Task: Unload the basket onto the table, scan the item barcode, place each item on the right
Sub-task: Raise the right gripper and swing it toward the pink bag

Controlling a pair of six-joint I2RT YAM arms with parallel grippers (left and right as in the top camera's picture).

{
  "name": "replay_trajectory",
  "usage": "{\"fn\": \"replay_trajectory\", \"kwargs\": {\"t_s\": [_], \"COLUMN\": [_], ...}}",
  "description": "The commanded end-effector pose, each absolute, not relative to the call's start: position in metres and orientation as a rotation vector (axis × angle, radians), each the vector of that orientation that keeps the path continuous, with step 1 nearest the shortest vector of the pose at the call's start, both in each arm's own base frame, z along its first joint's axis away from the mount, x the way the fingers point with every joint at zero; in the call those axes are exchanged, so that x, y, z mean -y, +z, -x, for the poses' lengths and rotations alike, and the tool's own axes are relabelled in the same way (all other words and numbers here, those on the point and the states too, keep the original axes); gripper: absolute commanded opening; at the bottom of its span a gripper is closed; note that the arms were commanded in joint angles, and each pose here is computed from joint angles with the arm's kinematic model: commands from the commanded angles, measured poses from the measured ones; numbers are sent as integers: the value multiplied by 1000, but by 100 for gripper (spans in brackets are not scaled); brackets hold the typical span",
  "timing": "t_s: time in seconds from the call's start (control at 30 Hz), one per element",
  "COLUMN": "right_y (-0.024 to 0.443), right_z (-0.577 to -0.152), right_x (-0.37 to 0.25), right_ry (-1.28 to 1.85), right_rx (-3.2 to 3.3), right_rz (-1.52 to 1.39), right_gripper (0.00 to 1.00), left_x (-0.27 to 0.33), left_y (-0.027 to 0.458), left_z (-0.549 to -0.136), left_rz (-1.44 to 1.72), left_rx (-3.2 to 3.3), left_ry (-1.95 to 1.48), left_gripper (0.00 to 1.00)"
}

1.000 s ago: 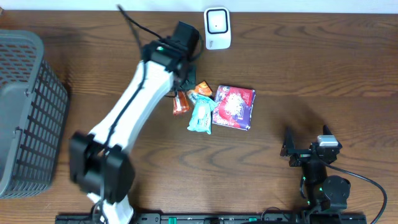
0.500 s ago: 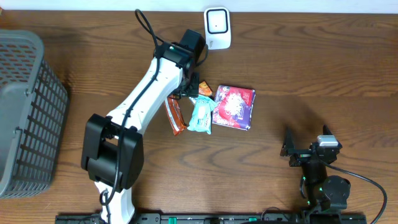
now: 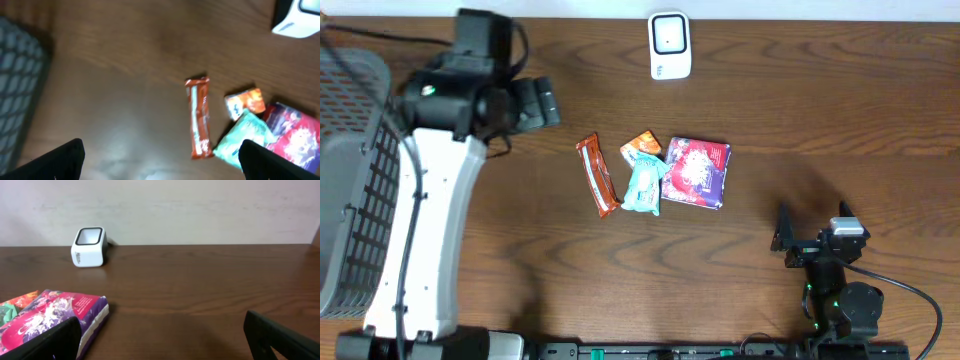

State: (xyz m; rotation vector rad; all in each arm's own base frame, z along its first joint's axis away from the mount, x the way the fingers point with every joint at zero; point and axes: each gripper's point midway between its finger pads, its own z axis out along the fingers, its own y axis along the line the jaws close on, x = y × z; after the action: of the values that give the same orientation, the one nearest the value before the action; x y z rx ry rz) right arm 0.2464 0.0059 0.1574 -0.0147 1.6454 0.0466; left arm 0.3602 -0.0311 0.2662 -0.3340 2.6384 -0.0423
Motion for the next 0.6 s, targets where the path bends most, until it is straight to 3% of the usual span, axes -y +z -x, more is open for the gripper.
{"fn": "replay_trajectory", "kwargs": {"t_s": [0.0,0.47,0.57], "right_y": [157,164,182], "right_z": [-246,-247,-244], "right_x": [-3,-3,-31], "right_ry": [46,43,292], "right_rx": [-1646,-1617,-1550], "right_rz": [-4,-6,6], "right_gripper": [99,99,99], "left_x": [21,20,20], "left_y": [257,253,253], "left_z": [-345,-338,-338], "left_rz": [384,387,387], "left_rx": [-2709,-2743,-2743], "left_ry": [-20,-8,-8], "left_gripper": [98,98,98]}}
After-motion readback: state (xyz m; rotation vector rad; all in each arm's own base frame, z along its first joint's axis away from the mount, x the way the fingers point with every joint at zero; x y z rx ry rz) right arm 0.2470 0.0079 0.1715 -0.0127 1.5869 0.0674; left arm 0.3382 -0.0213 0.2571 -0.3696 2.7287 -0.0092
